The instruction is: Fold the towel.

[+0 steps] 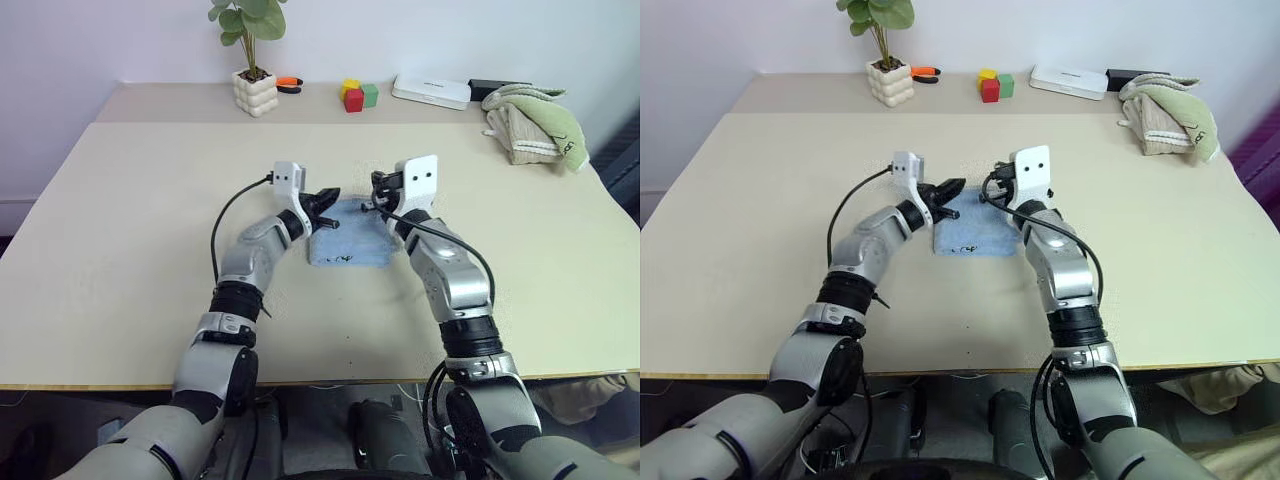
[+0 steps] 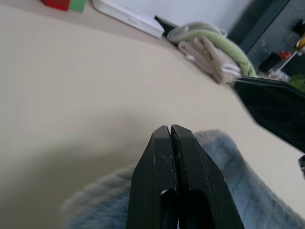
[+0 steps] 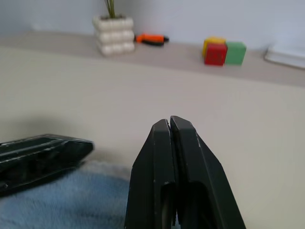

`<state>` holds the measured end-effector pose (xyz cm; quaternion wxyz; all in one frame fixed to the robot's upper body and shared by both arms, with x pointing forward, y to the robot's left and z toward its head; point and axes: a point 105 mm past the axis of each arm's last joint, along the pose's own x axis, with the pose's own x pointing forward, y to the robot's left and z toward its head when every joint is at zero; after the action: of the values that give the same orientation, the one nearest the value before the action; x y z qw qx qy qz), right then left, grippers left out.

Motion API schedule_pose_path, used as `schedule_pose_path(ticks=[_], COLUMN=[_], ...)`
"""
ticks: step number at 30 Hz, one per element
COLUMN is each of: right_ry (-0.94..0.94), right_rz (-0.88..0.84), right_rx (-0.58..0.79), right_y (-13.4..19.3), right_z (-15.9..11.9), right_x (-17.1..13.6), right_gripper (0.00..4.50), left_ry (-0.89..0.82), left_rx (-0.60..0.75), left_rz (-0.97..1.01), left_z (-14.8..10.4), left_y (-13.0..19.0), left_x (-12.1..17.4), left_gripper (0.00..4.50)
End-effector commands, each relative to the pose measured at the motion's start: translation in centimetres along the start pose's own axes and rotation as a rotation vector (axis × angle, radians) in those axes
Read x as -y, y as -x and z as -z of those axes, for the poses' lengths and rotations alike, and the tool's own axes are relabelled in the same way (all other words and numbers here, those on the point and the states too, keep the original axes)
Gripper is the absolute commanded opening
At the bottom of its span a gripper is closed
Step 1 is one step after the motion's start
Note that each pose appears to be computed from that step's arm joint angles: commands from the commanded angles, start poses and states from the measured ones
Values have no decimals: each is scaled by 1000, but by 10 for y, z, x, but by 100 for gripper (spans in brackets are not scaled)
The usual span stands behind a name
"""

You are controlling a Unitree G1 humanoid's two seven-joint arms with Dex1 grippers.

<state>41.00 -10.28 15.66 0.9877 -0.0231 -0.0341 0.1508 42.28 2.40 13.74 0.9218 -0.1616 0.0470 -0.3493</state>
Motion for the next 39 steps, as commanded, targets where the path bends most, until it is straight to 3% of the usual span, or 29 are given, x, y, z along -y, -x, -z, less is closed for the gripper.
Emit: schedule_pose_path(ticks=[1,11,24,29,34,37,39], right_ry=[19,88,122,184,187,85,-38], right_rz=[-4,93,178,191,93,99,83], right_rx=[43,-69,-73,-64,-25,-34,-57], right_y=[-5,2,21,25,26,30,33], right_z=[-8,38,45,38,18,8,3], right_x=[-7,16,33,45,44,64,75], right_gripper=[2,2,2,2,2,79,177], left_ry=[-56,-75,-59,-21,-26,-22,-38], left_rx=[36,-6,-12,44,117,119,132], left_rz=[-1,-69,-155,-151,-53,21,51], left_z=[-13,4,18,2,-27,-37,-47], left_y=[-8,-1,22,28,36,44,52], left_x=[7,-12,-37,-41,-36,-31,-34], left_gripper=[1,1,1,1,1,81,178])
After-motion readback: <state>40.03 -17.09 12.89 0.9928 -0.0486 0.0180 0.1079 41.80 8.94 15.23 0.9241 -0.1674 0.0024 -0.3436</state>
